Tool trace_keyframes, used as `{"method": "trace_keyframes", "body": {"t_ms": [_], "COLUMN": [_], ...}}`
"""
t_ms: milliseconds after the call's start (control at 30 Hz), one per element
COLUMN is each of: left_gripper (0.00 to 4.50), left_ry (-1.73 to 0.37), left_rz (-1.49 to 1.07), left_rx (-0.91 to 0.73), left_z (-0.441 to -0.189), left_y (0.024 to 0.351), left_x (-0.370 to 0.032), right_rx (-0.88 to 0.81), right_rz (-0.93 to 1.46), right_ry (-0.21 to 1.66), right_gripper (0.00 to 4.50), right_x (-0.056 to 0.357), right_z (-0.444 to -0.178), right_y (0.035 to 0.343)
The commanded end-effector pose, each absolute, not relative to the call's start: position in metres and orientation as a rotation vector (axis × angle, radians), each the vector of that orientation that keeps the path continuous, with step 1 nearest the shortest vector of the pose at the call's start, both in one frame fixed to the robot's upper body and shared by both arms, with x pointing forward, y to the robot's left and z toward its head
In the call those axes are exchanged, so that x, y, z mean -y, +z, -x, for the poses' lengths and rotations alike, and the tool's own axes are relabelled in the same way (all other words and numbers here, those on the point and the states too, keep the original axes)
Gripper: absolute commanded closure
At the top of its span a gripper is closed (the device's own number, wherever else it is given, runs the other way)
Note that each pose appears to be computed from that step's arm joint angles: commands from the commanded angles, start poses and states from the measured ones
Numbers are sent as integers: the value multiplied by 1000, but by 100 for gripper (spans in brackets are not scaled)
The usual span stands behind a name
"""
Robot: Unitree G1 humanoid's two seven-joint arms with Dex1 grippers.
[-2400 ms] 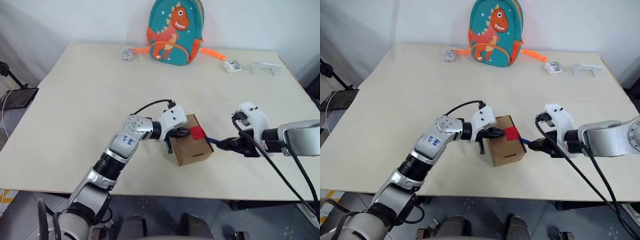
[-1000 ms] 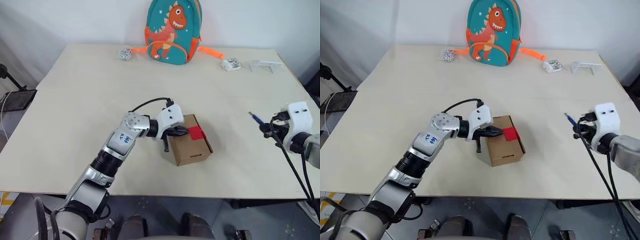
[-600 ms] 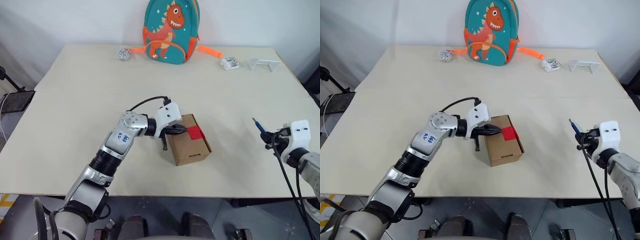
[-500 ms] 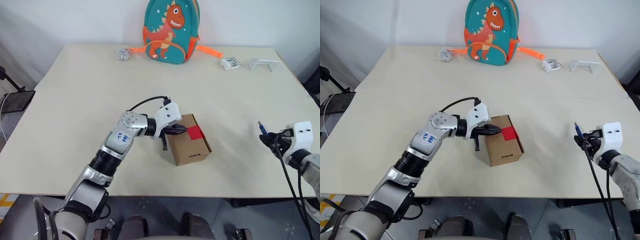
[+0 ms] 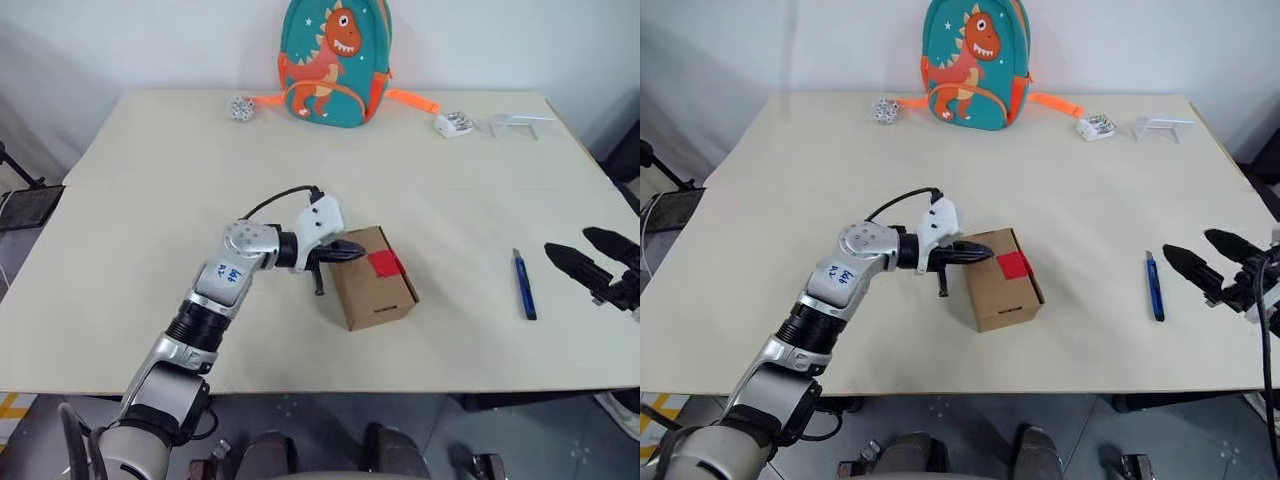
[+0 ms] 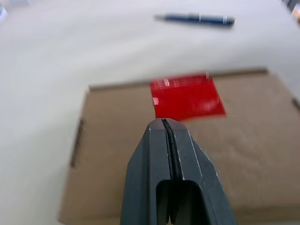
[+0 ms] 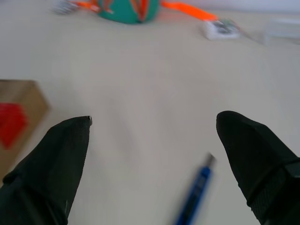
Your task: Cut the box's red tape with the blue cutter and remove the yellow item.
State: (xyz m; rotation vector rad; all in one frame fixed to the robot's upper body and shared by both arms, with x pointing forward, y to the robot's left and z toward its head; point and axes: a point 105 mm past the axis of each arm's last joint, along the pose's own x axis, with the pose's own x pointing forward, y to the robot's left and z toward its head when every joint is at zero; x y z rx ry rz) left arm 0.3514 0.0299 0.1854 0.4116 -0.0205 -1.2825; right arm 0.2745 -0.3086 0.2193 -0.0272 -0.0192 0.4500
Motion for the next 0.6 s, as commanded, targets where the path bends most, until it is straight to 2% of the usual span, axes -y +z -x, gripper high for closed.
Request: {"method": "trace_keyframes", "body": {"t_ms": [33,200,400,600], "left_gripper": [450,450,450,450], "left_ry": [-1242,-1122,-1159,-1214], "left_rz": [-425,-532,-470,-445], "left_rx": [127,-73,-199,-209], "left_z": [-352,-360,-341,-329], "left_y": [215,187,148,132], "left_x": [-59,-113,-107,-79], "right_rx": [64,-28,-40,-28], "right_rz": [80,258,403,394], "right_ry": [550,622,650,775], "right_gripper": [65,235,446,446], "right_x": [278,232,204,171], "right_z": [-281,-312,-335,-333], "right_y": [228,185,147,138]}}
